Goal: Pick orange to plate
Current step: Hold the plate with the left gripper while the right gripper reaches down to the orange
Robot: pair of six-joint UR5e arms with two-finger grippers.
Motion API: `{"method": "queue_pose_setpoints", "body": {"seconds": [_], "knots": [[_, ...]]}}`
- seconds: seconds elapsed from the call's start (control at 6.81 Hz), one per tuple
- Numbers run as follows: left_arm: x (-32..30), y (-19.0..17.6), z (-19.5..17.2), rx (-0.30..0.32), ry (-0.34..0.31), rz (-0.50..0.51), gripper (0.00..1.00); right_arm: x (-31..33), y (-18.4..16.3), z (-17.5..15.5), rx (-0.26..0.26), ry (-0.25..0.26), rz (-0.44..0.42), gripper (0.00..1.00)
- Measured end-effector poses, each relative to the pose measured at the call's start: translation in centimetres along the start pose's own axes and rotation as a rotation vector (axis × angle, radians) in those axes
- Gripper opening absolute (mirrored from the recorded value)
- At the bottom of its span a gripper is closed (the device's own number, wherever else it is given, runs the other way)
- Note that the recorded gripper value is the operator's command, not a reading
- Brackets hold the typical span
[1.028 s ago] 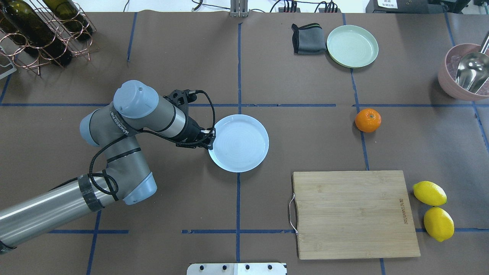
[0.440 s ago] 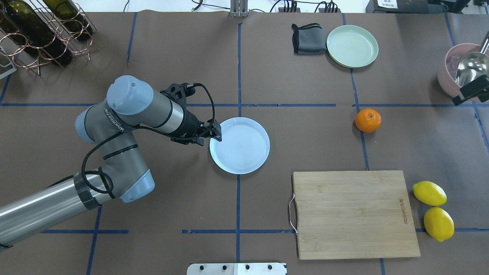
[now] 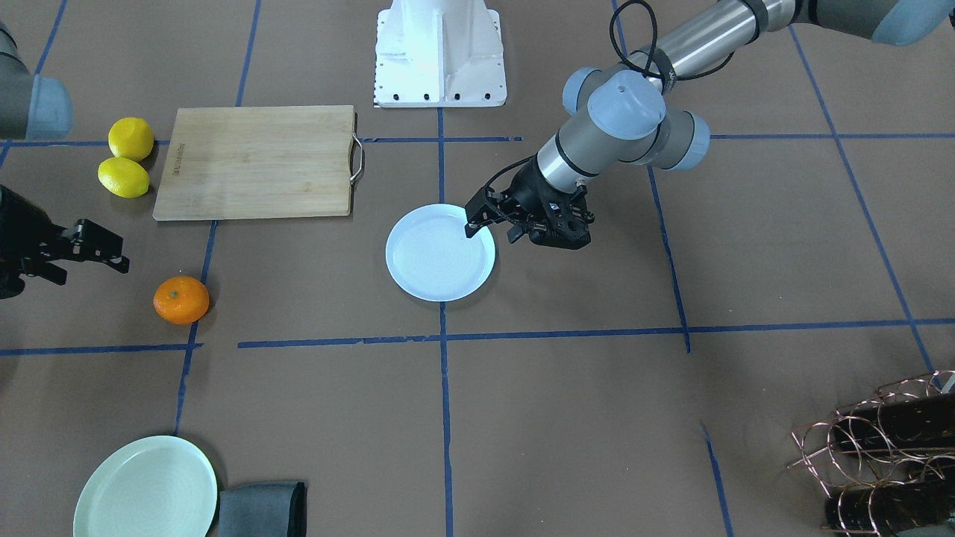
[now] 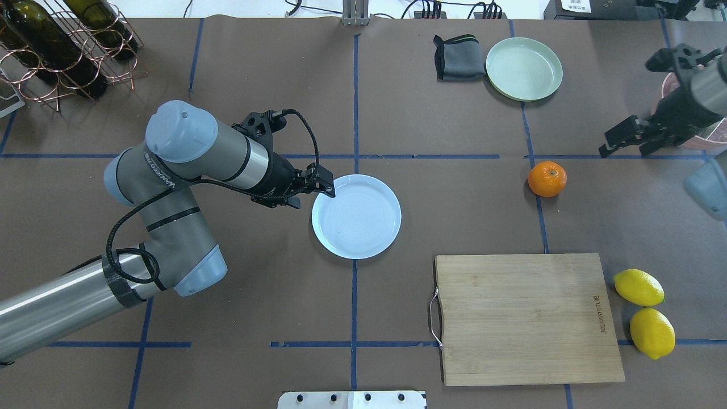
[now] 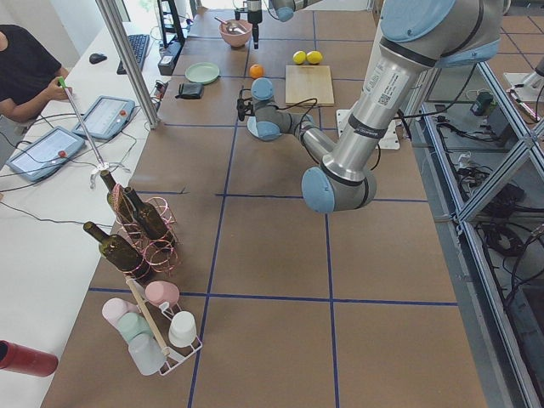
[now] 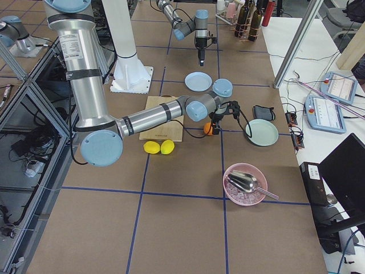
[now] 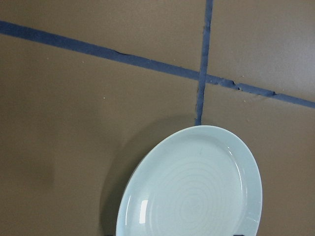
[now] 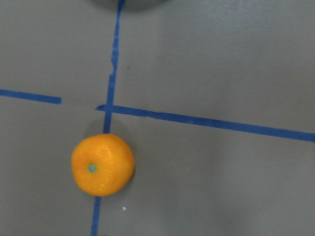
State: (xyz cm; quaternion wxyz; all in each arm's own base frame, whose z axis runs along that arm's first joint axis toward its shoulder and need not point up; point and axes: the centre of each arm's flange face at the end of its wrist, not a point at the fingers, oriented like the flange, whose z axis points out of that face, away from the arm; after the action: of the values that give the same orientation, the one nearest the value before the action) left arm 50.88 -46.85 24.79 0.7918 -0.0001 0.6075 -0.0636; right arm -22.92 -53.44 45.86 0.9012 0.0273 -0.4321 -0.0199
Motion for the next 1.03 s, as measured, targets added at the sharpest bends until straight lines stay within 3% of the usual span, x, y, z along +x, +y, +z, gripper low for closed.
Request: {"method": "queue_pose_setpoints", "body": {"seconds": [0.44, 1.03], "knots": [[0.0, 0.0, -0.1, 0.011, 0.002, -0.002, 0.86, -4.9, 1.4, 4.9, 0.123, 0.028, 0.108, 1.00], [-0.4, -0.1, 0.0, 0.024, -0.005, -0.004, 0.87, -4.6, 2.1, 8.1, 0.127, 0.049, 0.126, 1.00]]}}
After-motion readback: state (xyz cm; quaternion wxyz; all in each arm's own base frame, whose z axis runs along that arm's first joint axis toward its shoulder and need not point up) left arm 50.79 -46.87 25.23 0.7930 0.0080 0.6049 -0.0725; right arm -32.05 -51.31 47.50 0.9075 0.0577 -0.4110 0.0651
